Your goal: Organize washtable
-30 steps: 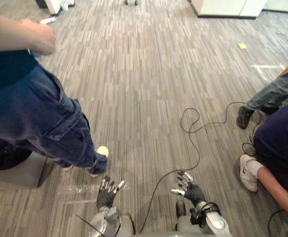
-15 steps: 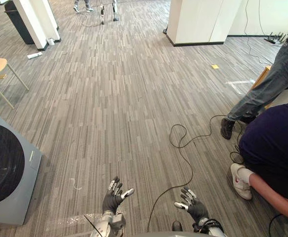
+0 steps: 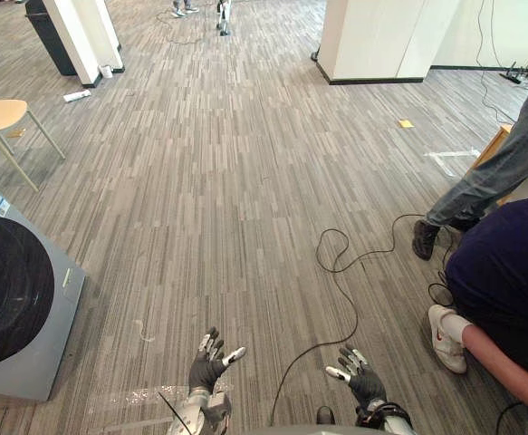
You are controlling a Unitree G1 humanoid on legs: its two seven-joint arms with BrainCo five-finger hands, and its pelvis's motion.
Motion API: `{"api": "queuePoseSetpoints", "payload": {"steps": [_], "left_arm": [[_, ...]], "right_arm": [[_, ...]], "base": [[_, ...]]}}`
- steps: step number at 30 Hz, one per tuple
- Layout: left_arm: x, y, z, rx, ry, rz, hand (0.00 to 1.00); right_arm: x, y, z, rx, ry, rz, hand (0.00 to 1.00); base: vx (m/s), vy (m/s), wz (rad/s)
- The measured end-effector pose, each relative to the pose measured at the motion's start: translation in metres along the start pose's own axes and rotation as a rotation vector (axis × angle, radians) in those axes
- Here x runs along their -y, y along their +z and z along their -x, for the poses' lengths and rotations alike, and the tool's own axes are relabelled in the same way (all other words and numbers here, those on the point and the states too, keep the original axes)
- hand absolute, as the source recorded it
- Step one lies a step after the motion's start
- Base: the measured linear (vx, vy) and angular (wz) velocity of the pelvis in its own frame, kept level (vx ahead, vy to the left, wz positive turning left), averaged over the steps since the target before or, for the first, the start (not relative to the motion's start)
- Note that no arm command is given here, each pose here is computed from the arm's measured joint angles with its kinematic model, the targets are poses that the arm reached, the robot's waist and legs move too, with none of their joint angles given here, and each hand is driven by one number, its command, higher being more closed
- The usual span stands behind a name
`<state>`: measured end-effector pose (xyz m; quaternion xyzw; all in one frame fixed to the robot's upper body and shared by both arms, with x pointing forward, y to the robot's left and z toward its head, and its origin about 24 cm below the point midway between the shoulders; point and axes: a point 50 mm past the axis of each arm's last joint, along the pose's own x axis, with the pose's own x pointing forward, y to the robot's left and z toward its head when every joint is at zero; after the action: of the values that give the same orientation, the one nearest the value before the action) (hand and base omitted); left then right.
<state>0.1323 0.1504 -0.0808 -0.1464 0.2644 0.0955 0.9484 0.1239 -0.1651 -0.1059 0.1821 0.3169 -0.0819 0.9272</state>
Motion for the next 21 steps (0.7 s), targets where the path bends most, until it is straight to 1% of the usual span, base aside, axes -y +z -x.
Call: {"api": "queuePoseSetpoints", "payload": {"steps": [4, 7, 11, 13, 15, 16, 19, 21], "left_arm": [[0.003, 0.012, -0.008, 0.041, 0.0, 0.001, 0.0], [0.005, 0.014, -0.008, 0.048, -0.009, -0.001, 0.0], [0.001, 0.023, -0.008, 0.08, -0.016, -0.029, 0.0], [0.009, 0.029, -0.013, 0.098, -0.055, -0.051, 0.0], [0.027, 0.039, -0.021, 0.133, -0.116, -0.048, 0.0], [0.031, 0.041, -0.022, 0.142, -0.129, -0.046, 0.0], [0.042, 0.043, -0.024, 0.154, -0.146, -0.016, 0.0], [0.063, 0.042, -0.022, 0.153, -0.203, 0.019, 0.0]], "right_arm": [[-0.002, 0.009, -0.006, 0.034, -0.011, -0.033, 0.0], [-0.001, 0.01, 0.0, 0.052, -0.015, -0.05, 0.0], [-0.004, 0.0, 0.007, 0.03, -0.015, -0.074, 0.0], [-0.001, 0.003, 0.005, 0.042, -0.026, -0.076, 0.0], [0.003, 0.014, 0.001, 0.078, -0.043, -0.077, 0.0], [0.003, 0.015, 0.0, 0.082, -0.041, -0.067, 0.0], [-0.002, 0.016, 0.0, 0.076, -0.011, -0.019, 0.0], [-0.003, 0.034, -0.009, 0.128, 0.022, 0.007, 0.0]], "base": [[-0.04, 0.025, -0.12], [0.07, 0.075, 0.16], [0.19, 0.055, 0.15], [0.41, 0.01, 0.08], [0.54, -0.038, 0.25], [0.63, -0.076, 0.61], [0.77, -0.152, 0.63], [0.85, -0.323, 0.28]]}}
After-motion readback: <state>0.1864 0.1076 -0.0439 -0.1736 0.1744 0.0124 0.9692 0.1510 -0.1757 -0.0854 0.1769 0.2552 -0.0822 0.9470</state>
